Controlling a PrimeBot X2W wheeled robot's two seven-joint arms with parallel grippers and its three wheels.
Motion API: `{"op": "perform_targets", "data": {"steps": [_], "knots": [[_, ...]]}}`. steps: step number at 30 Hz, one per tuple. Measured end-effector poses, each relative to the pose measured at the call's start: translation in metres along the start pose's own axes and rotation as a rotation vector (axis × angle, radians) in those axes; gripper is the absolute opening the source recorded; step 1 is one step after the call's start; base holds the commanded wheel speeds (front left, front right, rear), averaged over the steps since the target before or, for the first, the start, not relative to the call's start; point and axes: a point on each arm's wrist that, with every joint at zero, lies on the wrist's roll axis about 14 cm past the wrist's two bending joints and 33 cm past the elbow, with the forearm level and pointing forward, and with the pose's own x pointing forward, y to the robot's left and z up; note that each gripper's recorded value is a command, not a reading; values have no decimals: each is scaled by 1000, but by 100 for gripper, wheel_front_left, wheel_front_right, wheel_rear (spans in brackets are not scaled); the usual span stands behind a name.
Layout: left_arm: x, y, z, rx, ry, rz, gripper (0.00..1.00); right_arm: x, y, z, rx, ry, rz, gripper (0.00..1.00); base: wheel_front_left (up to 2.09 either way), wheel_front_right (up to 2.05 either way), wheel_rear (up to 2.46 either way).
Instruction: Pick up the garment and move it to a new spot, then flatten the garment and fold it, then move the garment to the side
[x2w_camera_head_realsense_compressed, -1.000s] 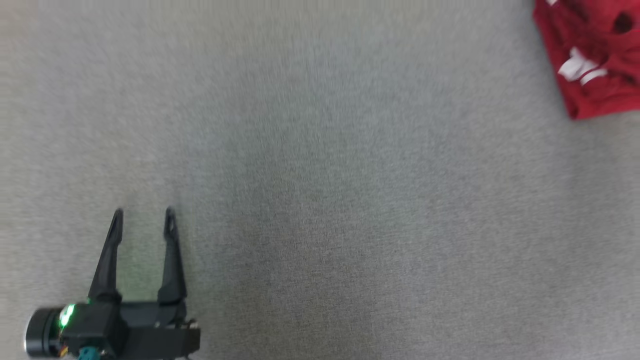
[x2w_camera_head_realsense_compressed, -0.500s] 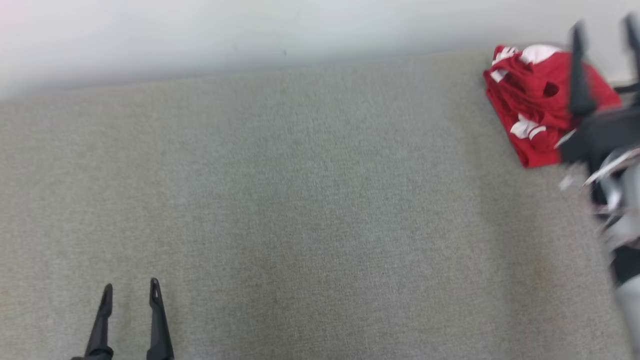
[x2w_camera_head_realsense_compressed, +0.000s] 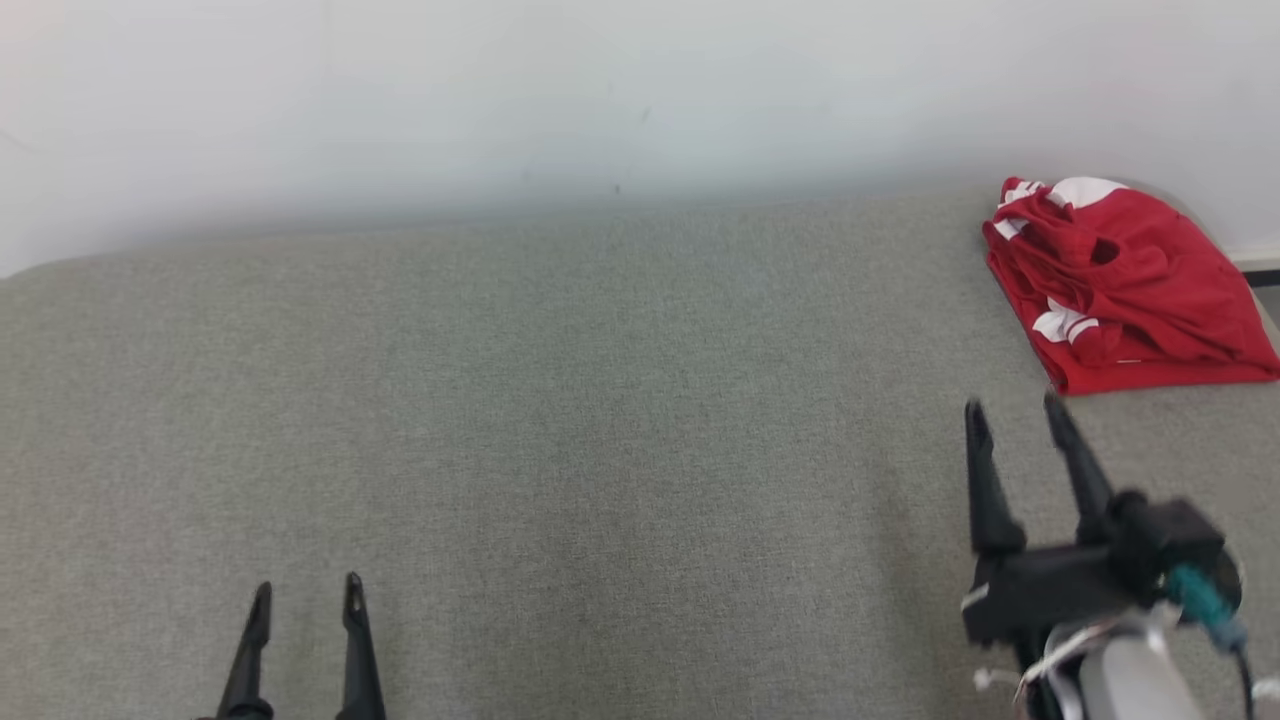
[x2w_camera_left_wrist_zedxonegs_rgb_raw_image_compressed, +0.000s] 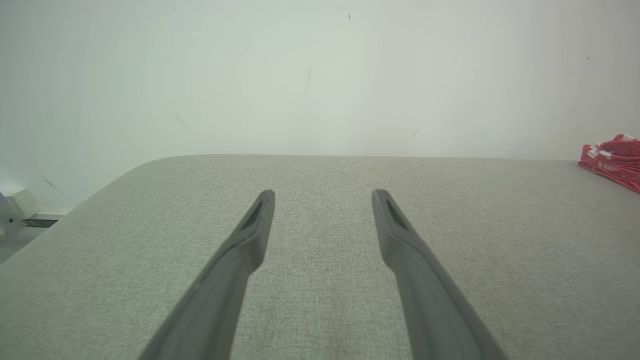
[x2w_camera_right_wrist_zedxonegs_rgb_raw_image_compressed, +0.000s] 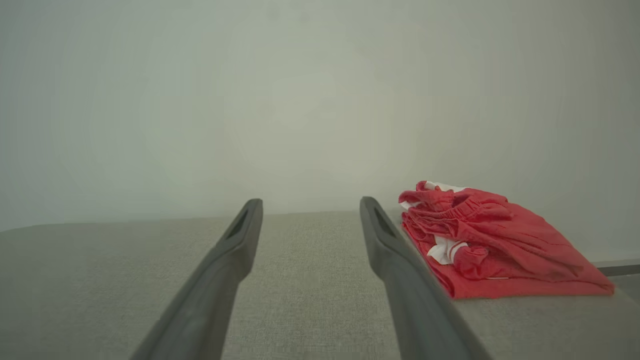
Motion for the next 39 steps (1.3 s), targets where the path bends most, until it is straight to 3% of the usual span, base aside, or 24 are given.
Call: {"op": "perform_targets", "data": {"steps": [16, 39], "knots": [[-15, 7, 2, -29, -3, 41, 100, -61, 33, -33, 48, 101, 21, 100, 0, 0, 0], [-24, 18, -11, -24, 42, 65, 100, -67, 30, -38, 60, 120, 8, 100, 0, 0, 0]]}}
